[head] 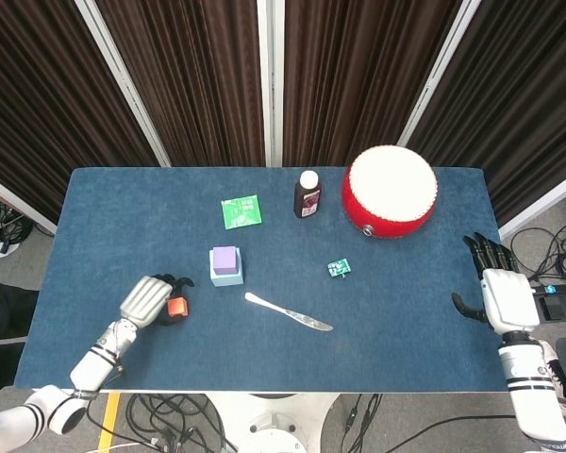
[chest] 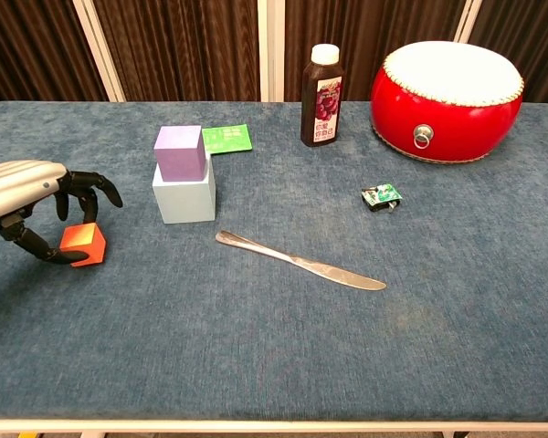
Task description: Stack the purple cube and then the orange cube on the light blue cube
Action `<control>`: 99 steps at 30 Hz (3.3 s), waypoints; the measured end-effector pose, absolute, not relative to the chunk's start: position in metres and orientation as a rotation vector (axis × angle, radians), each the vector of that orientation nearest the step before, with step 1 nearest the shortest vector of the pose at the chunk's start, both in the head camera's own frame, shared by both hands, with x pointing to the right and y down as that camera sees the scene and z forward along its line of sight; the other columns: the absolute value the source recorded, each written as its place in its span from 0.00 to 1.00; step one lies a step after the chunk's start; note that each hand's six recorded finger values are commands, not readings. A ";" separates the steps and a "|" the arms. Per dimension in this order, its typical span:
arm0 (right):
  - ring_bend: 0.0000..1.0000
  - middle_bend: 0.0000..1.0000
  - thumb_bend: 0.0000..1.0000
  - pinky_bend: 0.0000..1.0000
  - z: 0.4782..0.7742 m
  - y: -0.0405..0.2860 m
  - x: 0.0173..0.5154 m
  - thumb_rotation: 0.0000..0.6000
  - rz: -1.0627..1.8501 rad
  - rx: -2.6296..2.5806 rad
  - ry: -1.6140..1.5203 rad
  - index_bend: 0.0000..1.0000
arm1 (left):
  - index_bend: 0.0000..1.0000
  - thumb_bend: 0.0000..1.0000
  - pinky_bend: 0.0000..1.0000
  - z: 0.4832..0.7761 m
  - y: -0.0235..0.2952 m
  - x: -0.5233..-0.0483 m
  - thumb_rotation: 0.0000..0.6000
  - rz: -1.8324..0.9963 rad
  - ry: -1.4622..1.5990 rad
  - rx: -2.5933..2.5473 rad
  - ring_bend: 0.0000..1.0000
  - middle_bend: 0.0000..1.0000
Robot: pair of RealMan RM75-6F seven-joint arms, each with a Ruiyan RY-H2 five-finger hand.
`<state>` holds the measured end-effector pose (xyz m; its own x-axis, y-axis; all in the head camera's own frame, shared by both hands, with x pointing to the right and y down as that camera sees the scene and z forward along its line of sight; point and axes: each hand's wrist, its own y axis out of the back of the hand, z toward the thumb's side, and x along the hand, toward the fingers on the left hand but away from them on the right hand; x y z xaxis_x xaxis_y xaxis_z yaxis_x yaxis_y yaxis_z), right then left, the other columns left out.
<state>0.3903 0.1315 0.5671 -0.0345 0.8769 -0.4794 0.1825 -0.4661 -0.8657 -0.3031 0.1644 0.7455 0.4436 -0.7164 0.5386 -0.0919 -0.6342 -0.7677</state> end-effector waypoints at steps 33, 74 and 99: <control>0.00 0.00 0.22 0.00 0.566 0.132 0.387 1.00 1.502 -1.667 -1.118 0.00 | 0.36 0.29 0.48 0.649 0.041 -0.249 1.00 -0.969 0.586 -1.928 0.41 0.62; 0.00 0.00 0.22 0.00 0.568 0.132 0.388 1.00 1.509 -1.677 -1.114 0.00 | 0.36 0.28 0.47 0.676 0.028 -0.184 1.00 -0.983 0.480 -2.024 0.41 0.62; 0.00 0.00 0.22 0.00 0.568 0.132 0.389 1.00 1.514 -1.678 -1.117 0.00 | 0.29 0.18 0.46 0.684 0.031 -0.188 1.00 -1.011 0.498 -2.051 0.38 0.47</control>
